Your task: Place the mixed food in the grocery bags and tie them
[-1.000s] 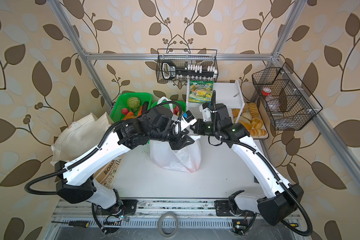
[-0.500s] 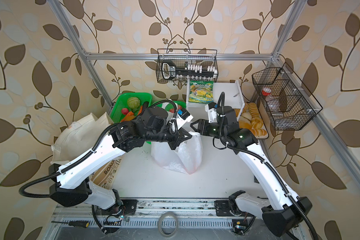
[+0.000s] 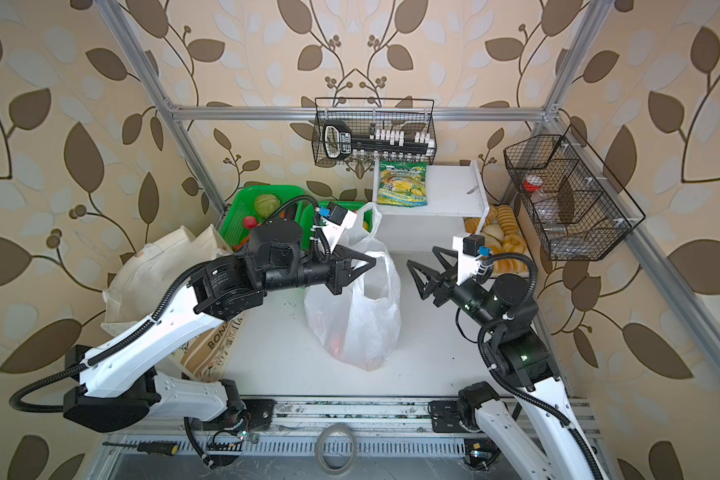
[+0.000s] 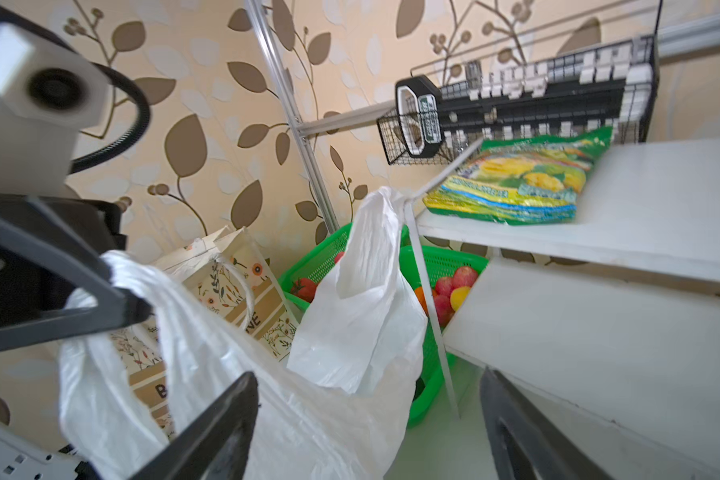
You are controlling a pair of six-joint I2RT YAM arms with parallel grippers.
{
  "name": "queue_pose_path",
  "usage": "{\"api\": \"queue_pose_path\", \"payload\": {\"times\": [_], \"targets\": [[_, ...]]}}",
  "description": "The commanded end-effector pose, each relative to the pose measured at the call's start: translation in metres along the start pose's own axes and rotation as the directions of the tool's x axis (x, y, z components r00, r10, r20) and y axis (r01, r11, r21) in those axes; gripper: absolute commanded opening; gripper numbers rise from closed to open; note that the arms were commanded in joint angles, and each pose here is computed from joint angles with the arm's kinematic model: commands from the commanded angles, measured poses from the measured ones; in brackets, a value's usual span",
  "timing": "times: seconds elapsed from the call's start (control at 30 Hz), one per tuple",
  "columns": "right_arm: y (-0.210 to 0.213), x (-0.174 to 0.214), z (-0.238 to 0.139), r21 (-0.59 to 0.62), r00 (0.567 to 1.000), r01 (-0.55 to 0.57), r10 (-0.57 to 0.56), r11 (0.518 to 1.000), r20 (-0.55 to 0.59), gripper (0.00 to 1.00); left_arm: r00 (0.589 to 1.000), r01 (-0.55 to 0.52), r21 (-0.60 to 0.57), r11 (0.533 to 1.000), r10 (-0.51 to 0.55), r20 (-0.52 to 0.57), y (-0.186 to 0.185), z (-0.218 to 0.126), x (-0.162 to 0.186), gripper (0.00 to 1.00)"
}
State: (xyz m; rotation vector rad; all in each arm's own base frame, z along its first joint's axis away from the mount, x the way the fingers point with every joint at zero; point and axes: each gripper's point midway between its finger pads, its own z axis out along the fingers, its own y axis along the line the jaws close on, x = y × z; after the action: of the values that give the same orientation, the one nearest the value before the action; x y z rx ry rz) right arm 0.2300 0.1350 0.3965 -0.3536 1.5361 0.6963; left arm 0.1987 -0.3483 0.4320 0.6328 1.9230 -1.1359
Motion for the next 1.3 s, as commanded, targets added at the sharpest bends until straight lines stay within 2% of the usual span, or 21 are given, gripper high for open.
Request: {"api": "queue_pose_path", "payload": {"times": [0.0, 0.1, 0.17, 0.23, 0.37, 0.5, 0.57, 0.73, 1.03, 1.17, 1.27], "targets": [[0.032, -0.011, -0.007, -0.160, 0.993, 0.115, -0.107, 0.980, 0.059, 0.84, 0.996, 0.020, 0.045, 0.999, -0.024, 0.085, -0.014, -0.008, -0.022, 0.00], [0.047, -0.003, -0.002, -0.230, 0.998, 0.065, -0.057, 0.971, 0.040, 0.85, 0.996, 0.033, 0.041, 0.999, -0.036, 0.080, -0.012, -0.003, -0.021, 0.00], [0.052, 0.004, 0.005, -0.219, 0.999, 0.048, -0.045, 0.975, 0.019, 0.90, 0.997, 0.037, 0.040, 0.999, -0.040, 0.070, -0.012, 0.000, -0.020, 0.00], [0.063, 0.014, 0.011, -0.232, 0.995, 0.096, -0.098, 0.968, 0.004, 1.00, 0.998, 0.037, 0.051, 0.998, -0.039, 0.056, -0.014, 0.003, -0.019, 0.00], [0.074, 0.025, 0.024, -0.241, 0.981, 0.189, -0.196, 0.952, -0.006, 1.00, 0.999, 0.034, 0.069, 0.997, -0.036, 0.028, -0.017, 0.007, -0.015, 0.00], [0.069, 0.026, 0.037, -0.229, 0.977, 0.202, -0.212, 0.952, -0.018, 1.00, 0.999, 0.027, 0.067, 0.997, -0.029, 0.021, -0.017, 0.007, -0.014, 0.00], [0.074, 0.029, 0.041, -0.268, 0.977, 0.197, -0.213, 0.943, -0.031, 1.00, 0.999, 0.023, 0.066, 0.998, -0.025, 0.026, -0.017, 0.006, -0.016, 0.00], [0.077, 0.048, 0.053, -0.283, 0.981, 0.142, -0.173, 0.949, -0.088, 1.00, 0.999, 0.021, 0.071, 0.997, -0.023, 0.026, -0.019, 0.006, -0.018, 0.00], [0.090, 0.052, 0.053, -0.341, 0.995, 0.057, -0.081, 0.938, -0.059, 1.00, 0.999, 0.025, 0.058, 0.998, -0.027, 0.035, -0.016, 0.011, -0.020, 0.00], [0.096, 0.057, 0.055, -0.342, 0.994, 0.063, -0.091, 0.938, -0.066, 1.00, 0.998, 0.031, 0.042, 0.999, -0.033, 0.048, -0.013, 0.012, -0.023, 0.00], [0.093, 0.061, 0.055, -0.322, 0.994, 0.063, -0.089, 0.945, -0.067, 0.93, 0.998, 0.040, 0.029, 0.999, -0.041, 0.054, -0.011, 0.012, -0.024, 0.00]]}}
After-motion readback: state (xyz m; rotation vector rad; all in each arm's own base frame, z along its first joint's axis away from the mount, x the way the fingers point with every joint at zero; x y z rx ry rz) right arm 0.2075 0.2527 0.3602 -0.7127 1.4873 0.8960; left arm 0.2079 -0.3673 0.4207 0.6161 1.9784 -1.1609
